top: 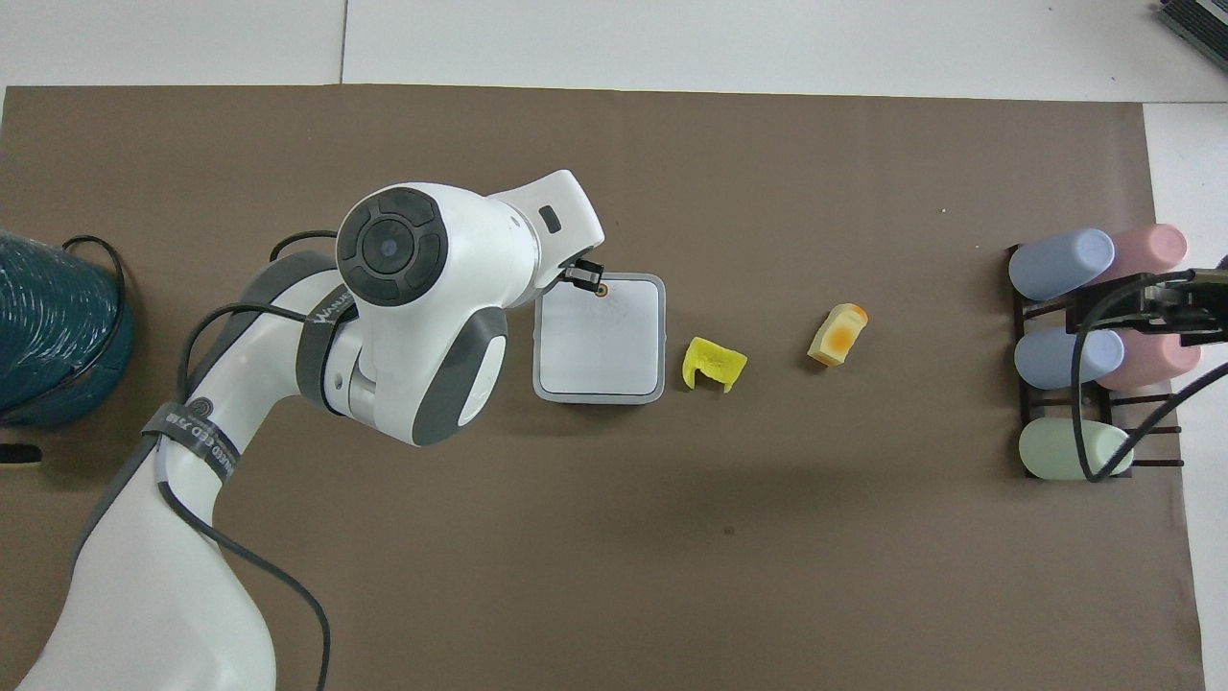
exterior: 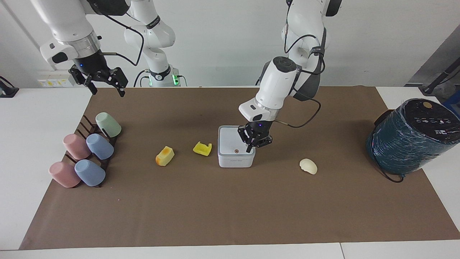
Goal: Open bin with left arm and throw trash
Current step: 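Lift the bin lid open with the left gripper while the right gripper reaches, then grasp the orange block with the right gripper while the left gripper withdraws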
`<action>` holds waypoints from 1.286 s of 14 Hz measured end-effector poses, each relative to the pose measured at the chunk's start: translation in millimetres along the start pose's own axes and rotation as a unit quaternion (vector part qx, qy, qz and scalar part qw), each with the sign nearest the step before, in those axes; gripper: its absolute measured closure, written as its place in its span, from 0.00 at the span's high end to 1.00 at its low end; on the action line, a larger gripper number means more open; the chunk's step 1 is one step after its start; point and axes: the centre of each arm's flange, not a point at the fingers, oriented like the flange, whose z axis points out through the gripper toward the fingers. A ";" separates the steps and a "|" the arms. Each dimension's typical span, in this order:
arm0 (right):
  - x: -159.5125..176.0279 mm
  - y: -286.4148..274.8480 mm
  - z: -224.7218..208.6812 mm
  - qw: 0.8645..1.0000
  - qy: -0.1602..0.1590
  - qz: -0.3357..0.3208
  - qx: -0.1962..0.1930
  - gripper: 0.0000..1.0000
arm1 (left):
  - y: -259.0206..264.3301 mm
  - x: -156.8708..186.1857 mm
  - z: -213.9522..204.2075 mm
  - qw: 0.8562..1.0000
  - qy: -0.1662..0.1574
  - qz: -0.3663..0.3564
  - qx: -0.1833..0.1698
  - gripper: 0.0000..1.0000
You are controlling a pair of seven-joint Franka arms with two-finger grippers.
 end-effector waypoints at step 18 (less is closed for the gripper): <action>31.1 -108.0 211.1 0.999 0.020 -0.020 0.041 1.00 | 2.6 -26.3 -113.1 0.997 -0.080 0.003 0.001 0.01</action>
